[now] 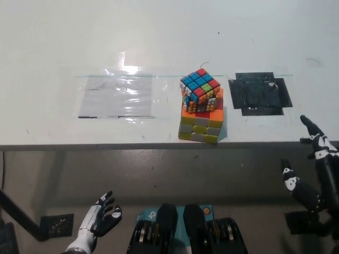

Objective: The robot uses its right hand to pick up the small cube kept on the middle on the desk and place it on the bigger cube kept next to it

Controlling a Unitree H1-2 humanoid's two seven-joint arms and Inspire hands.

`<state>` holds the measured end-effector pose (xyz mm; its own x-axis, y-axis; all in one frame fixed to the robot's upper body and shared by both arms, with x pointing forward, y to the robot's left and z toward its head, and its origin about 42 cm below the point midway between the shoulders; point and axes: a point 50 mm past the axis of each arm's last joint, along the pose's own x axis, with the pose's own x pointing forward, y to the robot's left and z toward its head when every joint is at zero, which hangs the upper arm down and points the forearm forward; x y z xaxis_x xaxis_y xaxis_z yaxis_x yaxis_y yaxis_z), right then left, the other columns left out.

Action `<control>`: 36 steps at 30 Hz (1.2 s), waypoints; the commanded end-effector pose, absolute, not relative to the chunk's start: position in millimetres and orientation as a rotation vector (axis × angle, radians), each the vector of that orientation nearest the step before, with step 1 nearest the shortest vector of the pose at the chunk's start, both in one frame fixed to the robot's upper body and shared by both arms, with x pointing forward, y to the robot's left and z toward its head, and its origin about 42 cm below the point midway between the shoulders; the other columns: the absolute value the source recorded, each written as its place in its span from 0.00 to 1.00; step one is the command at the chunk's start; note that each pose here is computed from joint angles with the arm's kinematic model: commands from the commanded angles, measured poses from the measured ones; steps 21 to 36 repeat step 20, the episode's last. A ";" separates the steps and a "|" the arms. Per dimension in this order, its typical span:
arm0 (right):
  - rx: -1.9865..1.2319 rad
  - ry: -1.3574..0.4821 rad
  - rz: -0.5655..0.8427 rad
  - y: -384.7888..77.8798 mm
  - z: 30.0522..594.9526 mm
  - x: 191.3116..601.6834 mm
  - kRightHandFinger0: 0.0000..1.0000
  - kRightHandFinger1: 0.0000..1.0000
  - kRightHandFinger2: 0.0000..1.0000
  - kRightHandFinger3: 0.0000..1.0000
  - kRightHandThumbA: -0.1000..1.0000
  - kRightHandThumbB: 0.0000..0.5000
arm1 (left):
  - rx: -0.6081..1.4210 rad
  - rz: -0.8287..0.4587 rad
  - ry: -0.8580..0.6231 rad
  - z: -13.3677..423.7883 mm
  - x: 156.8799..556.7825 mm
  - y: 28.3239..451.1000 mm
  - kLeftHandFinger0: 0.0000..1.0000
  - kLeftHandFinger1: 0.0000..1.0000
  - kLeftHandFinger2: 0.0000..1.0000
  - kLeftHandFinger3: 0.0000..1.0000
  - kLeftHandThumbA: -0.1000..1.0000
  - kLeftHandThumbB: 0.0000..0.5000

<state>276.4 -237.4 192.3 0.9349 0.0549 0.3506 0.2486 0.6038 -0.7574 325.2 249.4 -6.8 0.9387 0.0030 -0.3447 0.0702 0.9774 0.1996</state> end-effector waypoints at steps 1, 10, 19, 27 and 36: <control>-0.895 -0.343 -0.230 -232.4 177.3 280.0 0.43 0.65 0.85 1.00 0.57 0.28 | 0.204 -0.016 0.302 5.0 335.3 252.6 1.00 1.00 1.00 1.00 0.36 0.64; -0.827 -0.112 -0.301 -218.1 124.8 299.9 0.12 0.24 0.46 0.66 0.48 0.16 | 0.233 -0.026 0.290 6.6 336.3 252.0 1.00 1.00 1.00 1.00 0.39 0.61; -0.702 0.058 -0.242 -214.1 79.0 311.8 0.32 0.36 0.43 0.58 0.49 0.07 | 0.189 -0.018 0.286 8.3 338.8 248.5 1.00 1.00 1.00 1.00 0.35 0.61; -0.702 0.058 -0.242 -214.1 79.0 311.8 0.32 0.36 0.43 0.58 0.49 0.07 | 0.189 -0.018 0.286 8.3 338.8 248.5 1.00 1.00 1.00 1.00 0.35 0.61; -0.702 0.058 -0.242 -214.1 79.0 311.8 0.32 0.36 0.43 0.58 0.49 0.07 | 0.189 -0.018 0.286 8.3 338.8 248.5 1.00 1.00 1.00 1.00 0.35 0.61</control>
